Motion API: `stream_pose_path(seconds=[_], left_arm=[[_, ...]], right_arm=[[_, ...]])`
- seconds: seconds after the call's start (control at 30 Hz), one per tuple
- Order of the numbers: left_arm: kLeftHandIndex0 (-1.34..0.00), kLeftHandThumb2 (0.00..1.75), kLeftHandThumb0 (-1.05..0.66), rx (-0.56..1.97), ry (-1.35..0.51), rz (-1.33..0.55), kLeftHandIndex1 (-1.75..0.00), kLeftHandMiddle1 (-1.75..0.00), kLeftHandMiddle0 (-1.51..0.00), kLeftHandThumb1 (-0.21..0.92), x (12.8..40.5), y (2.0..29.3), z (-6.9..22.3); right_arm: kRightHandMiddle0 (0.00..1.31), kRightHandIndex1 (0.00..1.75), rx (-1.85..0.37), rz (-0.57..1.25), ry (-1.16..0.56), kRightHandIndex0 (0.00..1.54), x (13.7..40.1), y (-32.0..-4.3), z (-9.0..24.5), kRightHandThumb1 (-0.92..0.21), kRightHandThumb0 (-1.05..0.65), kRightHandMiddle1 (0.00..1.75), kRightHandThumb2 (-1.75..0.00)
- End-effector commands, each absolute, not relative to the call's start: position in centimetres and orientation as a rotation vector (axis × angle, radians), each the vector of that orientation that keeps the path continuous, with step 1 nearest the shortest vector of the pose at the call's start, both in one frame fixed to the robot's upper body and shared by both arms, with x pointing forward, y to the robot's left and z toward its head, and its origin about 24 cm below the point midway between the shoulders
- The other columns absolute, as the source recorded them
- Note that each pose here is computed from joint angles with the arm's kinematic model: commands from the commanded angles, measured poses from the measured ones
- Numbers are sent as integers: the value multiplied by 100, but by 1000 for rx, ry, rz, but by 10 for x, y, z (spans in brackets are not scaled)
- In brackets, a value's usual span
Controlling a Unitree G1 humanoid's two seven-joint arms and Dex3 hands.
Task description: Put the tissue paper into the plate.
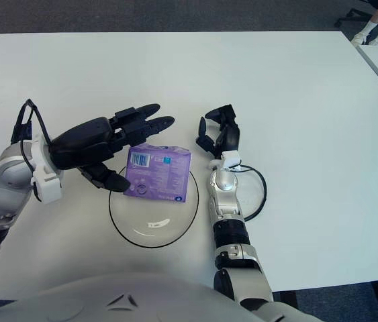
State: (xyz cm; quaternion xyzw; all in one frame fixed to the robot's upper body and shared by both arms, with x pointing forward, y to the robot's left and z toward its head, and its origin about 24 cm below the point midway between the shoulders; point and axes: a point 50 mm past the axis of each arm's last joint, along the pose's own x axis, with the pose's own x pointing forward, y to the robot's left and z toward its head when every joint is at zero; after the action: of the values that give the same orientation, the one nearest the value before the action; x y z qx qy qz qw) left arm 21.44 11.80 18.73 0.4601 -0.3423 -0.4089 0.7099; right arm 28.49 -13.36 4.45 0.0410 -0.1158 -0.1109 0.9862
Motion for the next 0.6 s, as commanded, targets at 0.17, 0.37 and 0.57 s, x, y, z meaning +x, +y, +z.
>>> stream_pose_path(seconds=[0.17, 0.37, 0.57], left_arm=[[0, 72, -100, 747, -738, -698, 0, 0, 0, 92, 217, 135, 188], [-1, 87, -85, 686, -687, -297, -3, -3, -3, 92, 234, 186, 174], [0, 101, -63, 493, -765, 34, -69, -55, -6, 92, 242, 178, 155]], right_arm=[[38, 139, 26, -248, 192, 60, 235, -138, -40, -62, -39, 175, -94], [37, 137, 7, -221, 188, 61, 235, -139, -38, -63, -39, 175, -93], [37, 136, 2, -212, 190, 61, 235, -140, -38, -63, -39, 175, -92]])
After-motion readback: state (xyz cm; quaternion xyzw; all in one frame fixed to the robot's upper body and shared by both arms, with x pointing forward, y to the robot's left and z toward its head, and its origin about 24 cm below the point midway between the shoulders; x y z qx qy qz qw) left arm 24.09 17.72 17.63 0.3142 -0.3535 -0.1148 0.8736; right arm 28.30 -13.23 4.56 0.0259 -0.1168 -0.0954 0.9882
